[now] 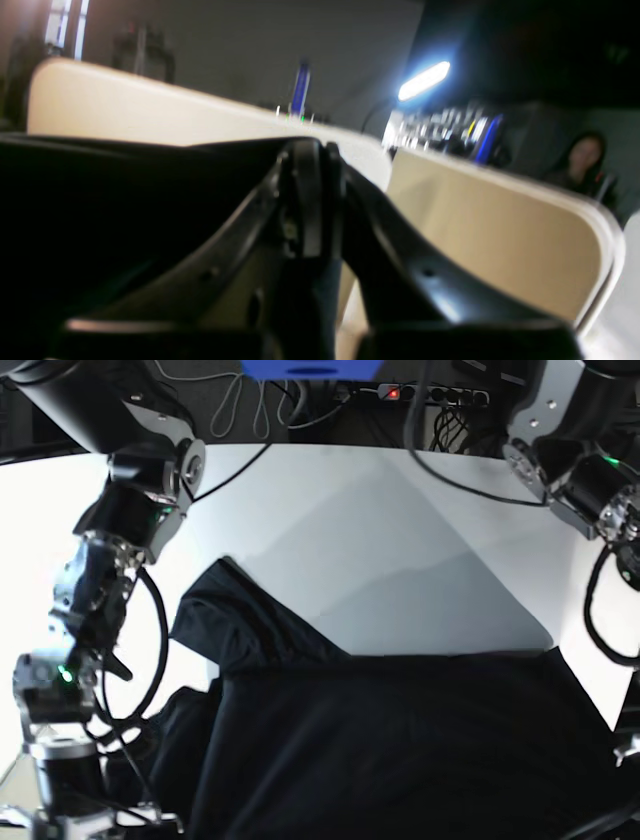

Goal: Layout the t-shirt on the table in an organized manner, then fold the t-shirt properly
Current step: 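Lower the lifted shirt back onto the table with both grippers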

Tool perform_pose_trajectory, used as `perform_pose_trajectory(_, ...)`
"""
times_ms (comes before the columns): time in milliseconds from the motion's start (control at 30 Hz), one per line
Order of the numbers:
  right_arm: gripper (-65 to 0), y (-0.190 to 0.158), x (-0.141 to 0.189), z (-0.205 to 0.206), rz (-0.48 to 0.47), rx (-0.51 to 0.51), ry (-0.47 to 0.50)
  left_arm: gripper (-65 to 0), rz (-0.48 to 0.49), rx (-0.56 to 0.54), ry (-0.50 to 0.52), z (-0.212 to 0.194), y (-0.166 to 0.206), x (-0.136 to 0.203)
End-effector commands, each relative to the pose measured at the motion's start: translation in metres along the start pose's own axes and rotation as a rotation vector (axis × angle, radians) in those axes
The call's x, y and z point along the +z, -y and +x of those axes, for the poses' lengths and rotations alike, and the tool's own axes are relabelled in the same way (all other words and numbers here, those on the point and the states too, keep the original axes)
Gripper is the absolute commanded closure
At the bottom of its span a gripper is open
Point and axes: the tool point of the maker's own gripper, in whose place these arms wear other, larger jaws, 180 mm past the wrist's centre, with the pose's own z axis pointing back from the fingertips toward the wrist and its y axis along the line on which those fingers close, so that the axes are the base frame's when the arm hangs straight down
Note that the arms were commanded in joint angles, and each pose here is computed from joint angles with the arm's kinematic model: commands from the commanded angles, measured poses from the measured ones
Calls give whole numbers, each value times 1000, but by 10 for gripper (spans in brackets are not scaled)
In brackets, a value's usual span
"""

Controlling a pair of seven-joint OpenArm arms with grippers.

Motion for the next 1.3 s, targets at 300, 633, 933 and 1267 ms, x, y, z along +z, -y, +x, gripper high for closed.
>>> perform_pose_trajectory(300, 0, -23, -46, -29, 65, -51, -59, -2, 37, 92, 14, -15, -16, -34)
perform_pose_trajectory(633, 0, -70, -104, -83, 195, -117, -207, -5, 42, 88, -113, -64, -10, -102)
perform_pose_trajectory(933, -30, -130, -130, -108, 345, -124, -284, -17, 72, 85, -161, -72, -24, -126)
perform_pose_trajectory(1267, -311, -141, -133, -113, 366, -141, -316, -326, 64, 122, -233, -104, -22, -127)
